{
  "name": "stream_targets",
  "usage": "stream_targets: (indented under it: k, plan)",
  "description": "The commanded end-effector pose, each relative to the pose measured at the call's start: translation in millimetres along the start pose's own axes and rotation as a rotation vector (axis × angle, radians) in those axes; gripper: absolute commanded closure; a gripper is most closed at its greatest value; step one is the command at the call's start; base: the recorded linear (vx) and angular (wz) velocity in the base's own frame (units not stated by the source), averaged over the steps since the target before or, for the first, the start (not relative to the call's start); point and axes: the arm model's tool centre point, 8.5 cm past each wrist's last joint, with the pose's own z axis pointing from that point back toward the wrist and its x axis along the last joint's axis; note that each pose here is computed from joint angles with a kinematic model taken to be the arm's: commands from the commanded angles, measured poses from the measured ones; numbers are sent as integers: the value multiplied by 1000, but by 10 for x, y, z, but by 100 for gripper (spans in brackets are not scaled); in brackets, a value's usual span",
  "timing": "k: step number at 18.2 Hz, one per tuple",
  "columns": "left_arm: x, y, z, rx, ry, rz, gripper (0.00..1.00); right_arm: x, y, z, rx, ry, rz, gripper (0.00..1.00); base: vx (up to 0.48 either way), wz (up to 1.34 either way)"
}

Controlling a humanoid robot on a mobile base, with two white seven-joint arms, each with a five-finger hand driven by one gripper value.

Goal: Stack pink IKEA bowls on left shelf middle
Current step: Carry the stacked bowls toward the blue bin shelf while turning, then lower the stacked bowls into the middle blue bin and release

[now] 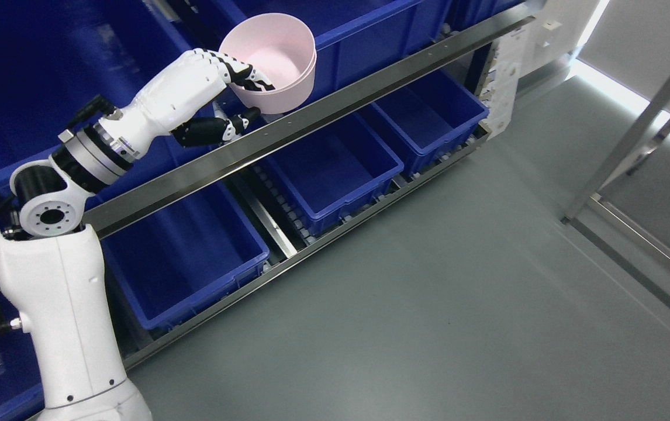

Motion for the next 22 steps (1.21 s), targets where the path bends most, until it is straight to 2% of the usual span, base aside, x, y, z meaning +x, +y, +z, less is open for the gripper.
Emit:
stream_targets:
  k: [1,4,7,11,15,22]
  plan:
    - [-366,232,113,-85,96,-83,97,-71,-114,-6,-17,-4,-11,0,-73,466]
    - [-726,343,210,-112,154,-51,97,-71,-114,-6,-17,-4,-11,0,-62,485]
    - [-926,337,82,-160,192,-27,97,-71,-114,-6,-17,-4,-11,0,-17,513]
    - [-893,136,-184,-219,163,-4,97,-70,-114,-6,-17,-6,-12,0,-9,374]
    - [-800,133,-340,-223,124,-31,97,-71,-114,-6,-17,-4,-11,0,1,186]
    - [-903,-11,-481,-313,132,-18,96,-71,-114,-6,-17,-4,-11,0,17,-6]
